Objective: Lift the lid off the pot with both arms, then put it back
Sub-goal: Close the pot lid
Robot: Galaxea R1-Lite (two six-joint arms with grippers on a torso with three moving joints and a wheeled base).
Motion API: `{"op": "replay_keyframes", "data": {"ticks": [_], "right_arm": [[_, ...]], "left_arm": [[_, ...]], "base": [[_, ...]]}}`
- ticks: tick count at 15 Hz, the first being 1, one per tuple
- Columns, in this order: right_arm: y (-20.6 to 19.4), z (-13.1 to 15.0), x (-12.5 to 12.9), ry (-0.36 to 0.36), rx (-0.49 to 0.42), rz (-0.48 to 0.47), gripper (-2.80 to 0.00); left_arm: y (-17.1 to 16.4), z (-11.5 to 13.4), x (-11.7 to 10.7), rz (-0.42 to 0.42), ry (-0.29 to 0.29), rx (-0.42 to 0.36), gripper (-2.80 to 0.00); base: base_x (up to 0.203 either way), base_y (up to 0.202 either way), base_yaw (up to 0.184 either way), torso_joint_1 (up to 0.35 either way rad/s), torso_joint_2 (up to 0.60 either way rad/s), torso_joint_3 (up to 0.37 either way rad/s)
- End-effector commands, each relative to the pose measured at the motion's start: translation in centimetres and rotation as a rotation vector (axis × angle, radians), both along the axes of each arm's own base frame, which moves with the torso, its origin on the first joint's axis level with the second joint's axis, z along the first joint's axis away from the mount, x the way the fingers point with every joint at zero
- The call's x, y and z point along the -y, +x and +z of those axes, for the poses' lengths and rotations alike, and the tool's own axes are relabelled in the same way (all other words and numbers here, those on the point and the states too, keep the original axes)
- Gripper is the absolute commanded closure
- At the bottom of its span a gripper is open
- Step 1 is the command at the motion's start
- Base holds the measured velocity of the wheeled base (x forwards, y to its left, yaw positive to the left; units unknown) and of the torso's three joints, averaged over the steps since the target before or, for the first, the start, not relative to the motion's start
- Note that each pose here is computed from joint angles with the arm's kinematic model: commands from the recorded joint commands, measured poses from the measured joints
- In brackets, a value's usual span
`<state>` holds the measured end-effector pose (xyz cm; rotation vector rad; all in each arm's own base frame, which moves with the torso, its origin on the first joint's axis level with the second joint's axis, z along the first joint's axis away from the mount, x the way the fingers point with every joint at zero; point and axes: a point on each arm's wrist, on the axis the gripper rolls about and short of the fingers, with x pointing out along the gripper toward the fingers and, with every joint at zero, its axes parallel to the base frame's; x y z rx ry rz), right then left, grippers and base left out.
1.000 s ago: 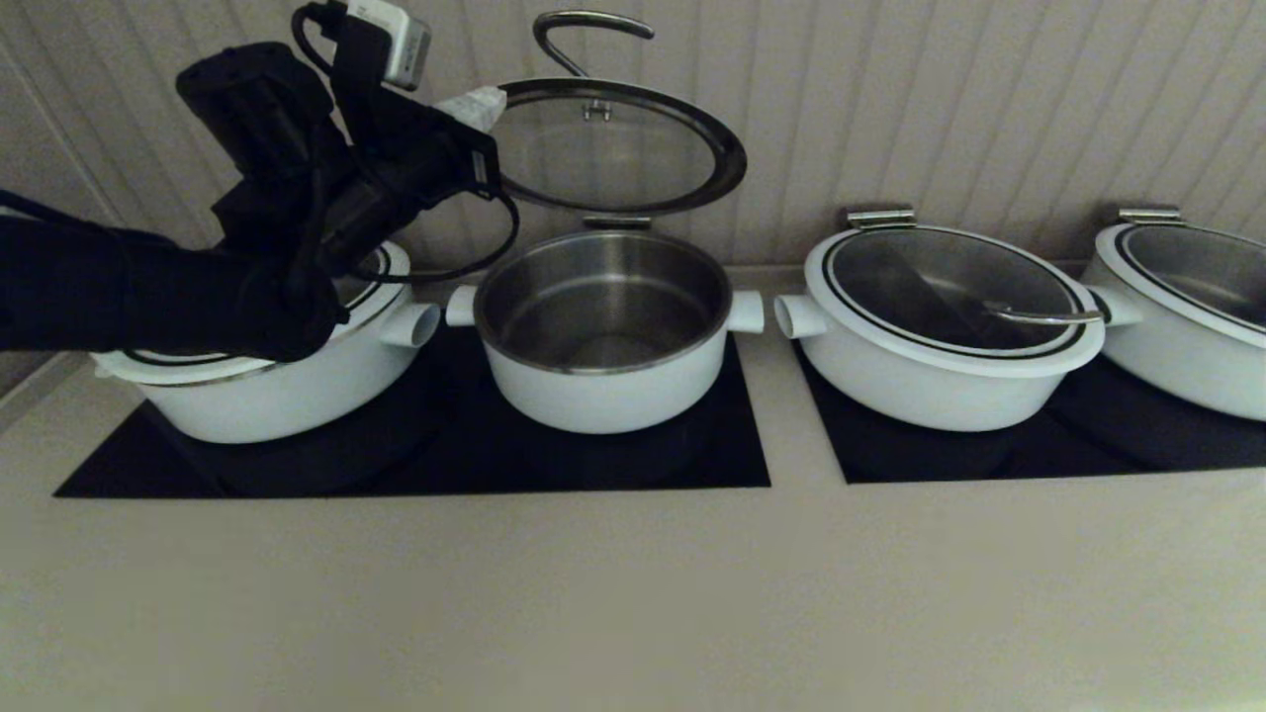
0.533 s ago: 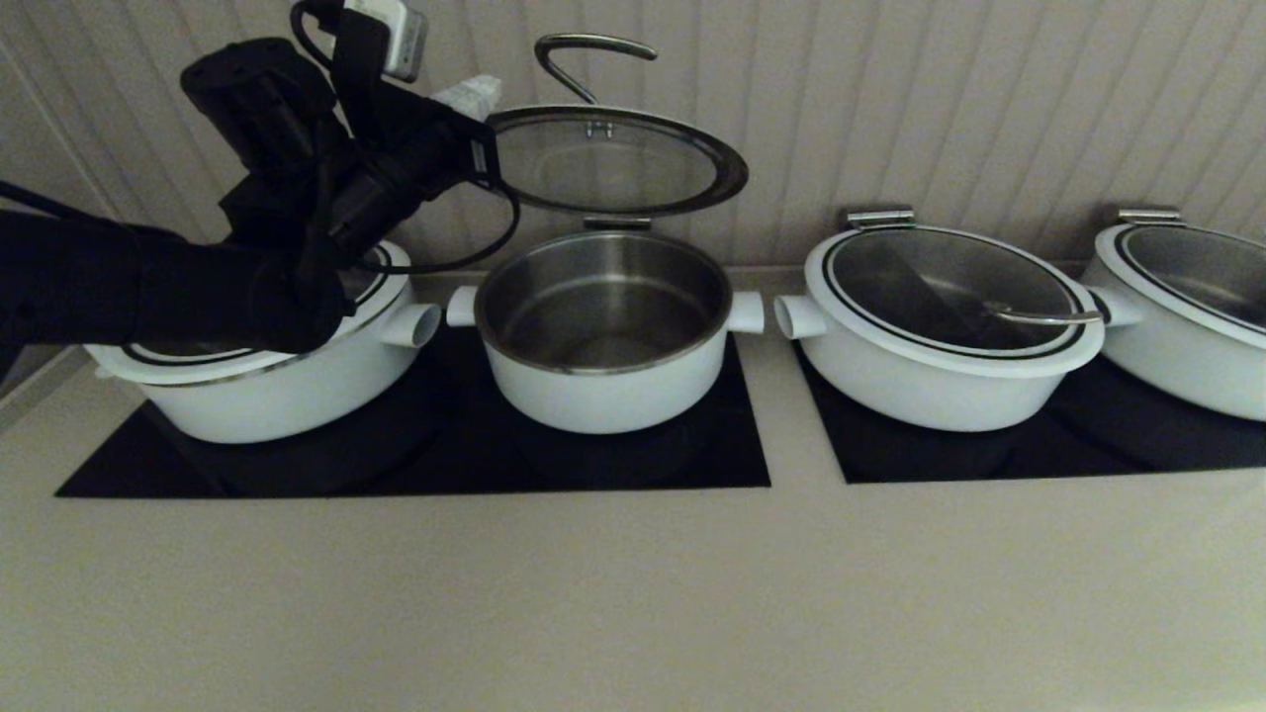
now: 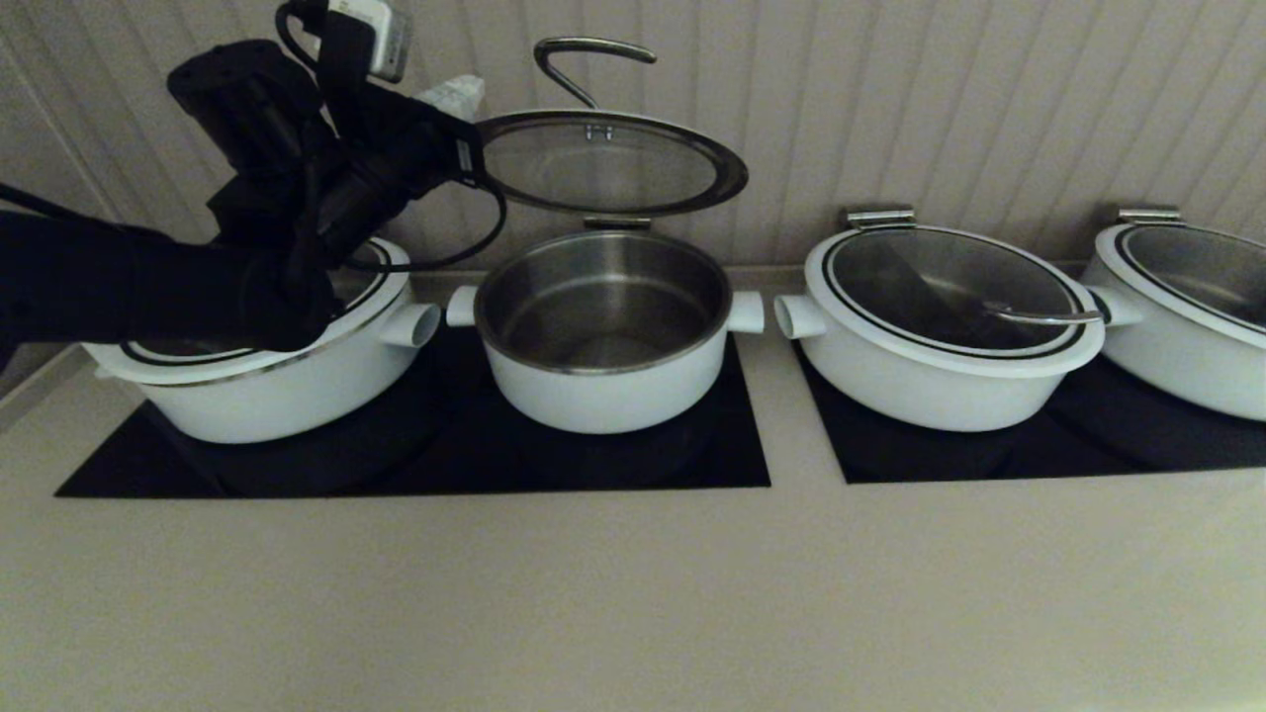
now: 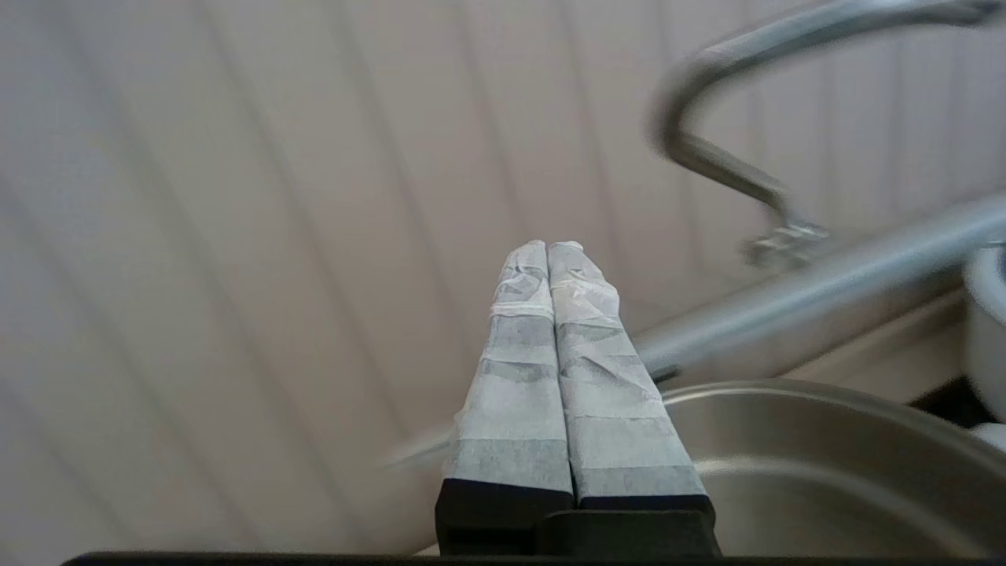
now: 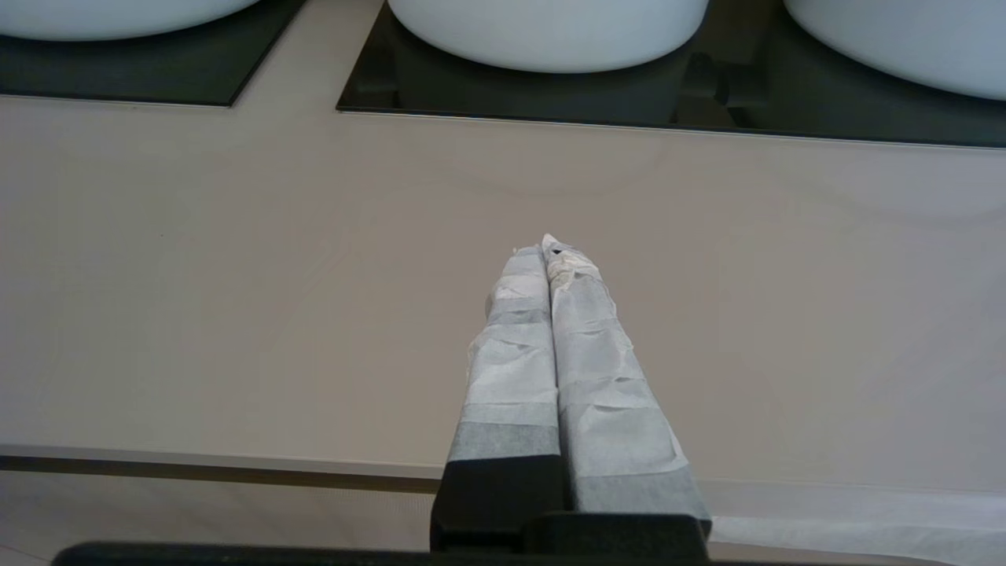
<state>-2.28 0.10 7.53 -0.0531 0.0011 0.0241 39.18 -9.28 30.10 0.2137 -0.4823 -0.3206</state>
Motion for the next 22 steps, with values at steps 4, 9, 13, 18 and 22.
{"op": "replay_keyframes", "data": {"ticks": [4, 9, 13, 18, 22], "right_arm": [[0.0, 0.0, 0.0, 0.0, 0.0, 0.001, 0.0], [0.0, 0.0, 0.0, 0.0, -0.001, 0.001, 0.0], [0.0, 0.0, 0.0, 0.0, 0.0, 0.001, 0.0], [0.0, 0.0, 0.0, 0.0, 0.0, 0.001, 0.0], [0.0, 0.0, 0.0, 0.0, -0.001, 0.001, 0.0]], "left_arm": [[-0.6, 1.3, -2.0, 0.037, 0.002, 0.018, 0.0], [-1.2, 3.1, -2.6, -0.039, 0.054, -0.037, 0.0], [-0.7, 3.3, -2.4, -0.087, 0.093, -0.074, 0.0], [-0.2, 3.0, -2.1, -0.122, 0.125, -0.11, 0.0], [0.1, 2.5, -2.0, -0.126, 0.156, -0.115, 0.0]], "base": [[0.0, 0.0, 0.0, 0.0, 0.0, 0.0], [0.0, 0.0, 0.0, 0.0, 0.0, 0.0], [0.0, 0.0, 0.0, 0.0, 0.0, 0.0], [0.0, 0.0, 0.0, 0.0, 0.0, 0.0], [0.0, 0.0, 0.0, 0.0, 0.0, 0.0]]}}
